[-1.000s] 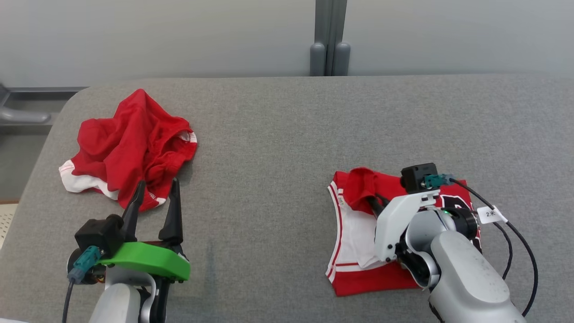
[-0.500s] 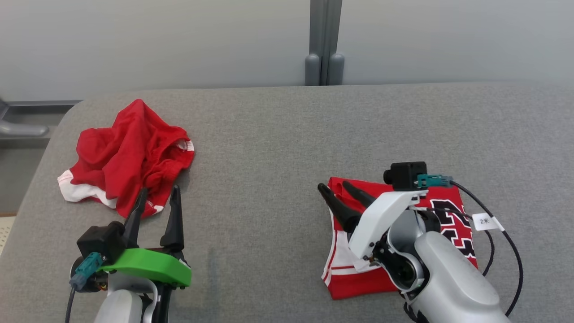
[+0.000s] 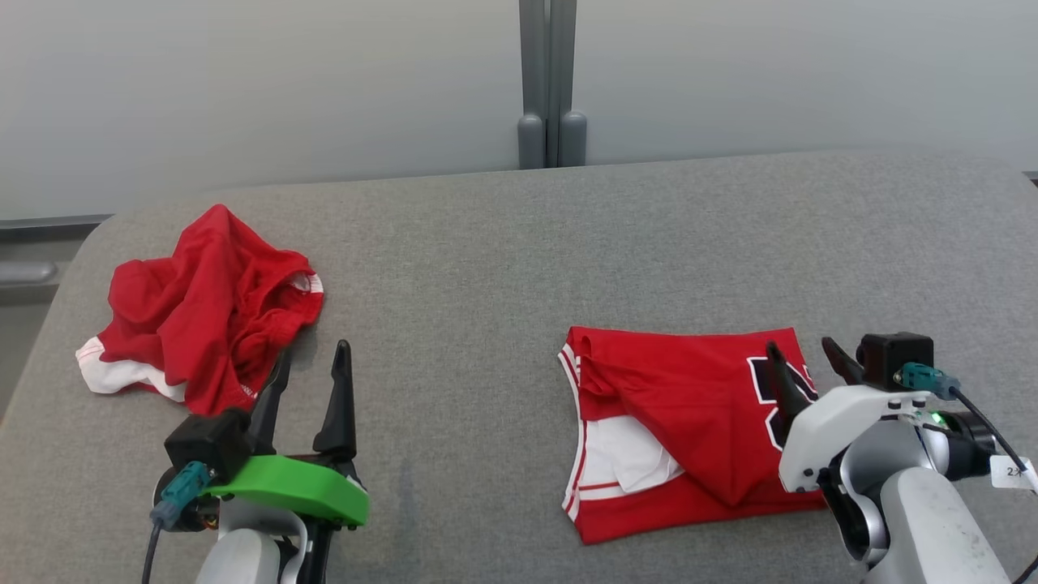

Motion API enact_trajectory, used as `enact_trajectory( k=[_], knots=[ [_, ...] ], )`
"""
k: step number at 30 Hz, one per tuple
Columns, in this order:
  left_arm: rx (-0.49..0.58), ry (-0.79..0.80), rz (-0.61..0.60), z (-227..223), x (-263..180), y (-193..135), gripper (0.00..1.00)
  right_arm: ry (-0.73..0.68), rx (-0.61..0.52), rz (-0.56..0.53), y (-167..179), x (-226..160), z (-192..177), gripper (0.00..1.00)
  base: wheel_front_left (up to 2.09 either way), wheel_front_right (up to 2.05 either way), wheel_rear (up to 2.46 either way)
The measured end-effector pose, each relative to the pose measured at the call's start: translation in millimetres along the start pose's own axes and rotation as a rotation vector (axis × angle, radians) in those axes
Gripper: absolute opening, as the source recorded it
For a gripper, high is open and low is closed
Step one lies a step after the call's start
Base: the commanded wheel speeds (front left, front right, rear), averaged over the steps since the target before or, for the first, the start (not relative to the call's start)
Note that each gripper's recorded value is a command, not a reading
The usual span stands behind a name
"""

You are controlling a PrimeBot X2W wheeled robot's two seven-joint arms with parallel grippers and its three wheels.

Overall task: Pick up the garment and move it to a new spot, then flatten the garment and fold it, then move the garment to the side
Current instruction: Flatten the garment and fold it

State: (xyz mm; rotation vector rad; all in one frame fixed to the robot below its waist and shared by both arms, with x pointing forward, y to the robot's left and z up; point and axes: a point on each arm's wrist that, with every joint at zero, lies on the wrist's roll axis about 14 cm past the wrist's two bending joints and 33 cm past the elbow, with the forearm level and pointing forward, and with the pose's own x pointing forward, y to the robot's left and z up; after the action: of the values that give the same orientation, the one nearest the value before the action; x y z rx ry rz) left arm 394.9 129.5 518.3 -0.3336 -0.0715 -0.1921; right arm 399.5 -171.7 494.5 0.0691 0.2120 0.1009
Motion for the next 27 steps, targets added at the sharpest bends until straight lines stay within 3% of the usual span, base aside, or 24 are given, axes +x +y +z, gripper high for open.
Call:
enact_trajectory(
  k=[4,9,12,18,22,24,27],
  knots=[
    [-0.002,0.009,0.002,-4,0,0,1.00,0.109,-0.047,-0.011,-5,1,-32,0.00,0.00,0.00,0.00],
    [0.001,0.017,0.010,-6,1,5,1.00,0.217,-0.225,0.070,11,11,-61,0.00,0.00,0.00,0.00],
    [0.001,0.021,0.017,-7,1,8,1.00,0.259,-0.259,0.123,28,15,-76,0.00,0.00,0.00,0.00],
    [0.004,0.020,0.036,-7,-1,15,1.00,0.310,-0.202,0.292,90,6,-101,0.00,0.00,0.00,0.00],
    [0.005,0.011,0.037,-4,0,15,1.00,0.367,-0.136,0.485,154,-27,-117,0.00,0.00,0.00,0.00],
    [0.005,0.010,0.031,-4,1,14,1.00,0.362,-0.071,0.586,188,-44,-111,0.00,0.00,0.00,0.00],
    [0.003,0.008,0.023,-3,3,10,1.00,0.286,-0.013,0.630,200,-47,-85,0.00,0.00,0.00,0.00]
  ],
)
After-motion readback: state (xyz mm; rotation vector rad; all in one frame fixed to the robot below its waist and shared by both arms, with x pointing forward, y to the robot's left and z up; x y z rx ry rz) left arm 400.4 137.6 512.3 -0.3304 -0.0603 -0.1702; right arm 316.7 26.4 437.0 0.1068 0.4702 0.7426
